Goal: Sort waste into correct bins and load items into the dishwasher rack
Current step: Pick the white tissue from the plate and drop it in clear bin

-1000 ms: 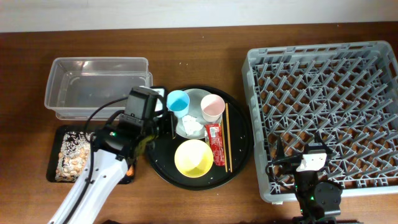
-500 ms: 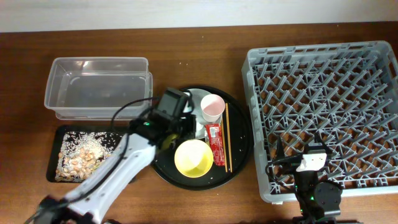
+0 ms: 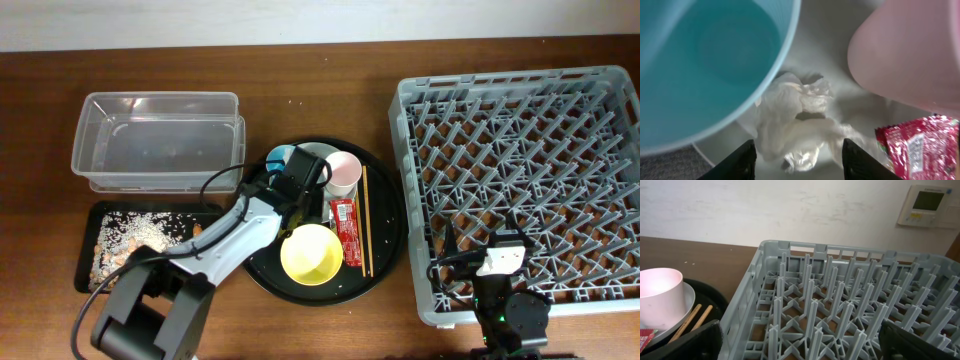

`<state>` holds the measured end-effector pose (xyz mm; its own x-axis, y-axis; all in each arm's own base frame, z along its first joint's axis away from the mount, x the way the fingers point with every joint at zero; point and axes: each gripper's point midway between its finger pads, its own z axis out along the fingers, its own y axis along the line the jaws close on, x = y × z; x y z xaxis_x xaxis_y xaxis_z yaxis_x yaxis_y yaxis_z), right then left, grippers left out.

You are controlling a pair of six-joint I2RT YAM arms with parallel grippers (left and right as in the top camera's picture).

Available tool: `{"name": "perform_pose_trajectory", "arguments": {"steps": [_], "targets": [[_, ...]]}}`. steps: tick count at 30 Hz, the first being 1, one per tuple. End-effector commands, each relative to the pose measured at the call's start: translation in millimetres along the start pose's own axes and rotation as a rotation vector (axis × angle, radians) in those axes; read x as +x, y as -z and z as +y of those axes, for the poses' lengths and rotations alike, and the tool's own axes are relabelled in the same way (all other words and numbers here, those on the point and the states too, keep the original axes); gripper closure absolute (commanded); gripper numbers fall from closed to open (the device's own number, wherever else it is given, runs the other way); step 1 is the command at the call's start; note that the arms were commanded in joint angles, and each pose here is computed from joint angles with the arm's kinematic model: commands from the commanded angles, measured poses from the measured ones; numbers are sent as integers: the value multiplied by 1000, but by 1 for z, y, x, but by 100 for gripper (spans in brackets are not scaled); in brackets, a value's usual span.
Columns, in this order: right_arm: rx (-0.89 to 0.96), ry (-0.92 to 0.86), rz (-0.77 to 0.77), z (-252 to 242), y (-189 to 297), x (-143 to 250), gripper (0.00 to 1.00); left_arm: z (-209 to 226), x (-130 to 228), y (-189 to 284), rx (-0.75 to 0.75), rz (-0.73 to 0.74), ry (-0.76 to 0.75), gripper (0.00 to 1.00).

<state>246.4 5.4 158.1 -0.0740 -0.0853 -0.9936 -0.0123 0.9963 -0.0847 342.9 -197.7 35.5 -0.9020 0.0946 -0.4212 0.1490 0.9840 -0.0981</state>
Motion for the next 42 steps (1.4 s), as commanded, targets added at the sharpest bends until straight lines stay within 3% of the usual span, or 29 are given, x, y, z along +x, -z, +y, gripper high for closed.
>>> {"name": "perform_pose_trajectory", "arguments": {"steps": [1, 3, 4, 9, 14, 17, 21, 26, 29, 35, 36, 37, 42], "targets": [[14, -7, 9, -3, 0, 4, 2, 5, 8, -13, -30, 25, 5, 62], [14, -7, 9, -3, 0, 4, 2, 4, 7, -13, -29, 22, 6, 83], [14, -7, 9, -3, 0, 4, 2, 4, 7, -13, -28, 22, 6, 100], [14, -7, 9, -3, 0, 4, 2, 3, -1, 11, -14, -12, 8, 100], [14, -7, 9, -3, 0, 4, 2, 7, -19, 103, 35, -154, 24, 100], [14, -7, 9, -3, 0, 4, 1, 42, -43, 150, -121, -342, 67, 100], [14, -7, 9, -3, 0, 4, 2, 110, -65, 170, -351, -460, 199, 100], [14, -7, 9, -3, 0, 4, 2, 191, -82, 162, -479, -490, 395, 100], [14, -7, 9, -3, 0, 4, 2, 227, -78, 114, -525, -401, 451, 100], [14, -7, 9, -3, 0, 4, 2, 265, -74, 64, -573, -358, 512, 100], [14, -7, 9, -3, 0, 4, 2, 265, -76, 65, -572, -364, 512, 98], [14, -7, 9, -3, 0, 4, 2, 265, -78, 65, -570, -375, 514, 36], [14, -7, 9, -3, 0, 4, 2, 255, -94, 79, -507, -417, 474, 17]]}}
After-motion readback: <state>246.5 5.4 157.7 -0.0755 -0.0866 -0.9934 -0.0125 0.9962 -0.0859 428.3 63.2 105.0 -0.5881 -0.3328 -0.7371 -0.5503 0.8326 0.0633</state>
